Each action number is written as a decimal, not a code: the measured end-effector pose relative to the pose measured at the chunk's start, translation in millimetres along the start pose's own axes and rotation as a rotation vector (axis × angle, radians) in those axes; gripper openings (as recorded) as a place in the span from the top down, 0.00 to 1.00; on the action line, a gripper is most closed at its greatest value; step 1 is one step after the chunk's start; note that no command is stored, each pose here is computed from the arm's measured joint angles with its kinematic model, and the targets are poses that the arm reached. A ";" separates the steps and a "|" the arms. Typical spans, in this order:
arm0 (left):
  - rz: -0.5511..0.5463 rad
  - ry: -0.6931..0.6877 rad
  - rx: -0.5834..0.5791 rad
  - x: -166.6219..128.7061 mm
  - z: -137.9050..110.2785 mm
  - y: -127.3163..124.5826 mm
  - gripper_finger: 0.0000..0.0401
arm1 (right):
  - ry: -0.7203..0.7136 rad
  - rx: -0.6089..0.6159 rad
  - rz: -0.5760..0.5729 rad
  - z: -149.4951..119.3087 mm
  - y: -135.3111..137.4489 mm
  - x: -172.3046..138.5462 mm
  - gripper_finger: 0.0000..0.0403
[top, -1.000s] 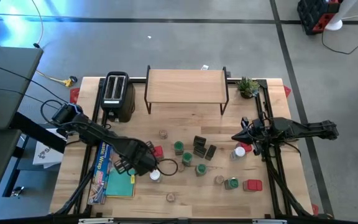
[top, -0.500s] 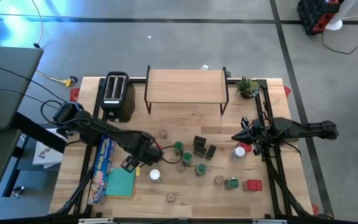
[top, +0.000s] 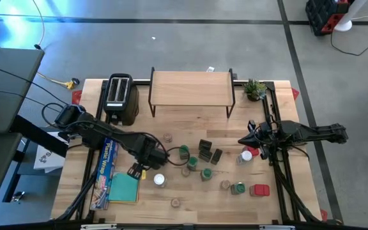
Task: Shelf spices
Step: Put the top left white seasoning bottle on the shelf
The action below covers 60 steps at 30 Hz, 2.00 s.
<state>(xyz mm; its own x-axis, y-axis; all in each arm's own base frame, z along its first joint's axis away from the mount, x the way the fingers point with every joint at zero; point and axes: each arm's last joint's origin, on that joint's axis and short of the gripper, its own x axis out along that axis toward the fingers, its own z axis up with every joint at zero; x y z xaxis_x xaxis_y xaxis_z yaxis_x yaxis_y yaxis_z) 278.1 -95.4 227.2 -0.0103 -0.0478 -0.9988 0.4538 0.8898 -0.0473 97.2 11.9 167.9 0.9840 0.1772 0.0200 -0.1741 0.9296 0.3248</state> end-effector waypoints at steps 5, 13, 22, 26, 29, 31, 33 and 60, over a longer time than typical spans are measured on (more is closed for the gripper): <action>0.010 0.020 0.058 0.0 -1.6 -0.5 0.38 | 0.000 0.000 0.000 0.1 0.0 0.0 1.00; 0.106 0.047 0.222 0.3 -0.9 -10.6 0.38 | 0.000 0.000 0.000 0.0 0.0 0.0 1.00; 0.161 0.047 0.483 0.8 2.9 -22.5 0.38 | 0.000 0.000 0.000 0.0 0.0 0.0 1.00; 0.166 0.036 0.586 0.9 4.9 -25.0 0.38 | 0.000 0.000 0.000 0.0 0.0 0.0 1.00; 0.166 0.040 0.641 0.9 4.9 -25.0 0.38 | 0.000 0.000 0.000 0.0 0.0 0.0 1.00; 0.166 0.042 0.657 0.9 4.9 -24.4 0.38 | 0.000 0.000 0.000 0.0 0.0 0.0 1.00; 0.165 0.045 0.684 0.9 4.8 -24.2 0.38 | 0.000 0.000 0.000 0.0 0.0 0.0 1.00; 0.170 0.026 0.733 1.2 7.9 -16.8 0.48 | 0.000 0.000 0.000 0.0 0.0 0.0 1.00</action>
<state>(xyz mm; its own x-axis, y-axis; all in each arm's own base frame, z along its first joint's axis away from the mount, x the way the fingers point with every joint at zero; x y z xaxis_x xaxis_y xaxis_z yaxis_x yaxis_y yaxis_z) 277.5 -114.0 226.9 0.0965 0.0822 -0.9919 0.9276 0.3539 0.1195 97.2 11.9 167.9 0.9840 0.1772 0.0201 -0.1740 0.9295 0.3251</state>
